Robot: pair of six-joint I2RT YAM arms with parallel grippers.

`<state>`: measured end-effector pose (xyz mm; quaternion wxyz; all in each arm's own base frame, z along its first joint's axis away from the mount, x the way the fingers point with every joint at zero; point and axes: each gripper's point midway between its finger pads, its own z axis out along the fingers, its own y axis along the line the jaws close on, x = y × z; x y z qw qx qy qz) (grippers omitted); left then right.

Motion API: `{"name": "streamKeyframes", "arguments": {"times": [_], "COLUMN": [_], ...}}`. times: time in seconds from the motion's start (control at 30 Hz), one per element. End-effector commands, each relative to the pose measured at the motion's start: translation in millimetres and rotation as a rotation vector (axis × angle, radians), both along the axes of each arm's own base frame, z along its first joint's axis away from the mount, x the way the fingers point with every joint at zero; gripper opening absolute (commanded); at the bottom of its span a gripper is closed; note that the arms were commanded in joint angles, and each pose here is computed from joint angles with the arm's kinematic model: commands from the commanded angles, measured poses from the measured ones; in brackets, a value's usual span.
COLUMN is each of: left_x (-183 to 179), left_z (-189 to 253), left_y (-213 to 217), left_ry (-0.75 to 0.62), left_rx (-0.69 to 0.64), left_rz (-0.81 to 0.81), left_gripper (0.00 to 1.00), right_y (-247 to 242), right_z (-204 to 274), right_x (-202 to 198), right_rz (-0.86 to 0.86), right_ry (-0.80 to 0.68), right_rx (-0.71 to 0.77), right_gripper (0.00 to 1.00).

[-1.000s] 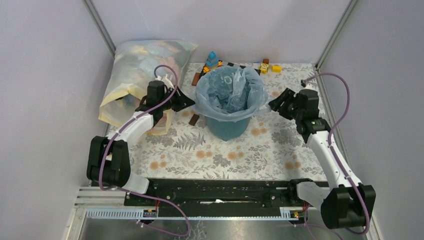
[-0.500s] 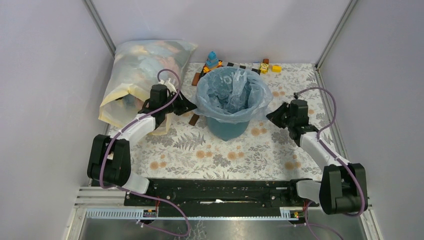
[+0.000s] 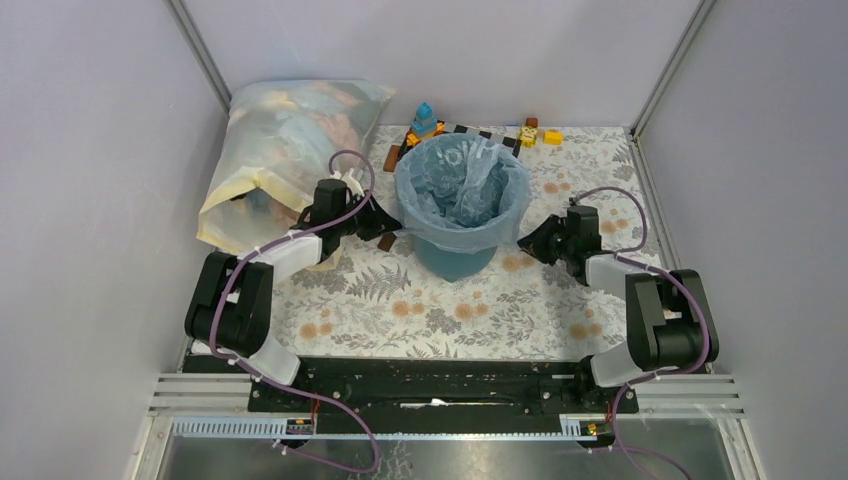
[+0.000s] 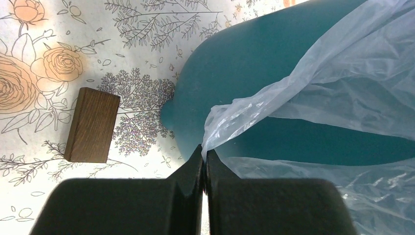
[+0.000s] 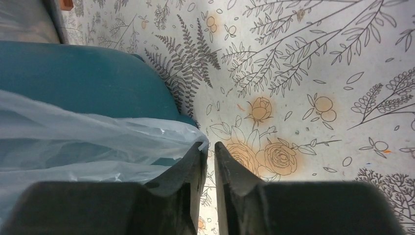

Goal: Put the trash bags into the trash bin

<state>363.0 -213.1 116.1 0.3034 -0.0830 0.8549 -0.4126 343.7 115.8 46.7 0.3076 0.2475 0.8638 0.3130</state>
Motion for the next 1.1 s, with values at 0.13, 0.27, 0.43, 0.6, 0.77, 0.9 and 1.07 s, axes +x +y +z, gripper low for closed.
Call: {"name": "streamKeyframes", "arguments": {"times": [0.13,0.27,0.43,0.6,0.77,0.9,1.07], "left_x": [6,7,8,7,4,2,1], "left_z": [17,25,29,30,30,30,26], "left_y": [-3,0,0,0,-1,-1,-1], "left_ry": [-0.089,-0.117,-0.125,-0.126,-0.122,-0.124,-0.121], "left_rx": [-0.025,-0.019,-0.016,-0.019,-0.029,-0.034,-0.028], "left_rz": [-0.006,0.012,0.013,0.01,0.007,0.008,0.003], "left_gripper": [0.03,0.06,0.08,0.08,0.08,0.08,0.14], "right_y": [-41,-74,-78,-34,22,78,124], "right_z": [61,114,188,245,276,282,245], "right_x": [15,10,3,1,0,-5,-3], "right_rz": [-0.106,-0.198,-0.13,0.102,0.356,0.56,0.715], "right_ry": [-0.17,-0.241,-0.375,-0.472,-0.501,-0.52,-0.408], "right_rx": [-0.235,-0.405,-0.494,-0.429,-0.483,-0.482,-0.618], "right_gripper": [0.6,0.63,0.5,0.0,0.0,0.0,0.0]}}
